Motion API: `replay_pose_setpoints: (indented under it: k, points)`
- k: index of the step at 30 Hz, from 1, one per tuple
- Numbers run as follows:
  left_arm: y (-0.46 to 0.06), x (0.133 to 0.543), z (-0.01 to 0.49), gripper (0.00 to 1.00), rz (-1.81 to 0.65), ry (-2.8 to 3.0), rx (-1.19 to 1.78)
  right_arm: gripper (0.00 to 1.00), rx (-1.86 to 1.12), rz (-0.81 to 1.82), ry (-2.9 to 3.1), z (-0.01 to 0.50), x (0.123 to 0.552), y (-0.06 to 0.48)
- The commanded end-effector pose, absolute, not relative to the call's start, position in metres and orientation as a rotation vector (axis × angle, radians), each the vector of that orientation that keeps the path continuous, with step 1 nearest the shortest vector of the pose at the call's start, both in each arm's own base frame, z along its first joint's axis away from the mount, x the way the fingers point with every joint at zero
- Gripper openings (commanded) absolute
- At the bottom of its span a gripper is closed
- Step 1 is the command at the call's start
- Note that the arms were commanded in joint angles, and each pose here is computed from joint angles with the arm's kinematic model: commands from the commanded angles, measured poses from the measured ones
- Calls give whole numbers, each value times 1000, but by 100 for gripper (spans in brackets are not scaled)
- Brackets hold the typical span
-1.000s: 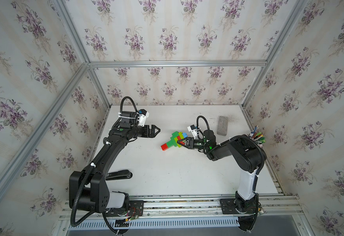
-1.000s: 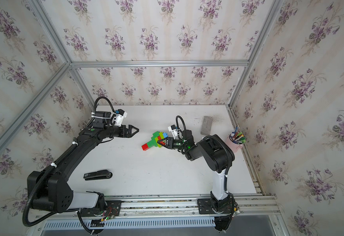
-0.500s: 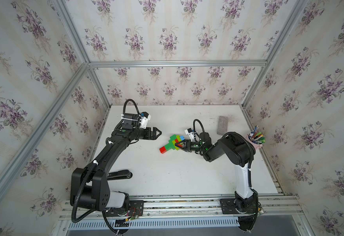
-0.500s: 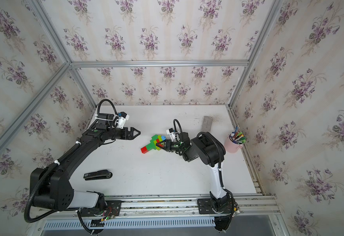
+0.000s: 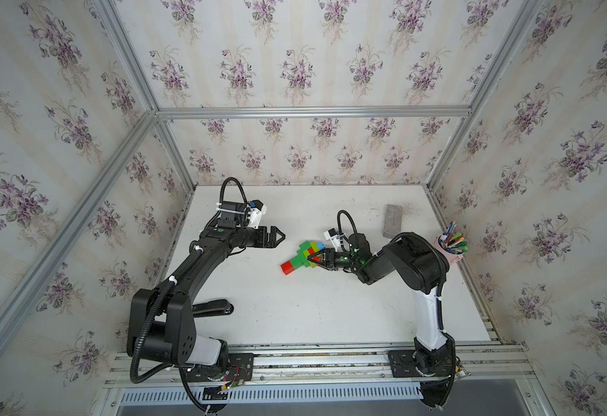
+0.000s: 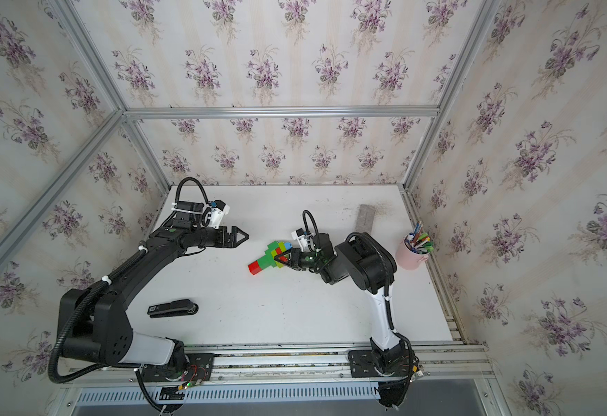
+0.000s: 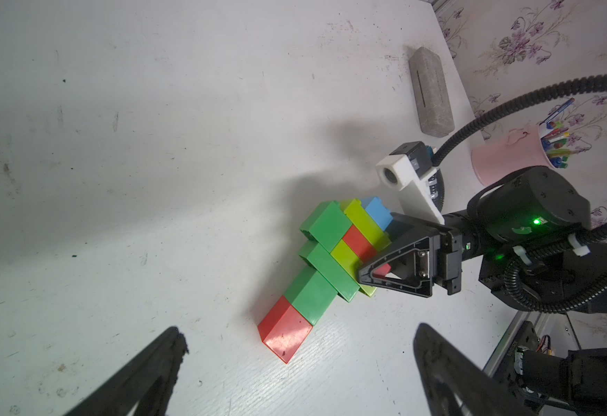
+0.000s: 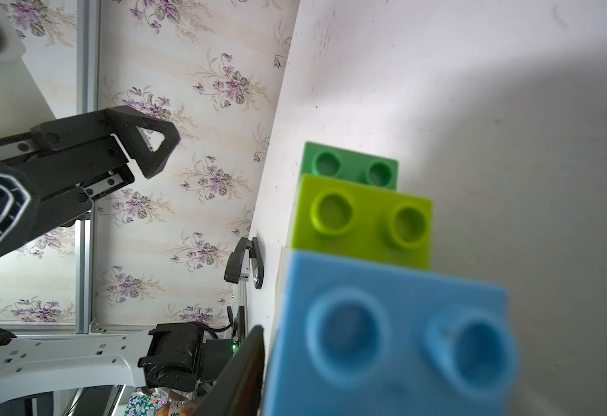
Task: Assemble a spoon with lego
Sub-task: Place the lego brick at the center of the board, then adjust the lego brick at the center of the board.
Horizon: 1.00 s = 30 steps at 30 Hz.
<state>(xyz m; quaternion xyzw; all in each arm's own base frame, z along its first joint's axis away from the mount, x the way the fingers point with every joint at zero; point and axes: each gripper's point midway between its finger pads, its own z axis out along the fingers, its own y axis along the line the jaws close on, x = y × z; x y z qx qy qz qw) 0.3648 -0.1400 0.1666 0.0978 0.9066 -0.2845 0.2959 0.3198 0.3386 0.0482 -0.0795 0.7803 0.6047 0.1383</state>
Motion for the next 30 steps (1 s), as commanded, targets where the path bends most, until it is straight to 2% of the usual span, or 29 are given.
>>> replay_pose_setpoints:
  k: [1,4,5,8,11,12,13,24,30]
  points:
    - [-142,366,167,99,-770,2406,259,48,-265,1723,2274,47,319,338]
    - [-142,364,165,99,-772,2411,257,54,-263,1693,2308,44,320,337]
    - [-142,364,164,99,-773,2413,257,59,-265,1680,2316,43,321,336]
    - [-142,363,158,99,-787,2426,246,81,-244,1623,2355,41,327,330]
    - [-145,362,149,99,-811,2438,237,87,-249,1566,2397,39,330,324]
    - [-147,361,147,99,-822,2440,240,91,-252,1541,2430,36,330,322]
    - [-148,361,143,99,-832,2446,246,99,-254,1496,2469,32,332,319]
    - [-194,366,102,99,-941,2500,294,100,-167,1050,2667,20,359,262]
    - [-219,366,71,99,-936,2567,335,100,-153,989,2578,58,370,239]
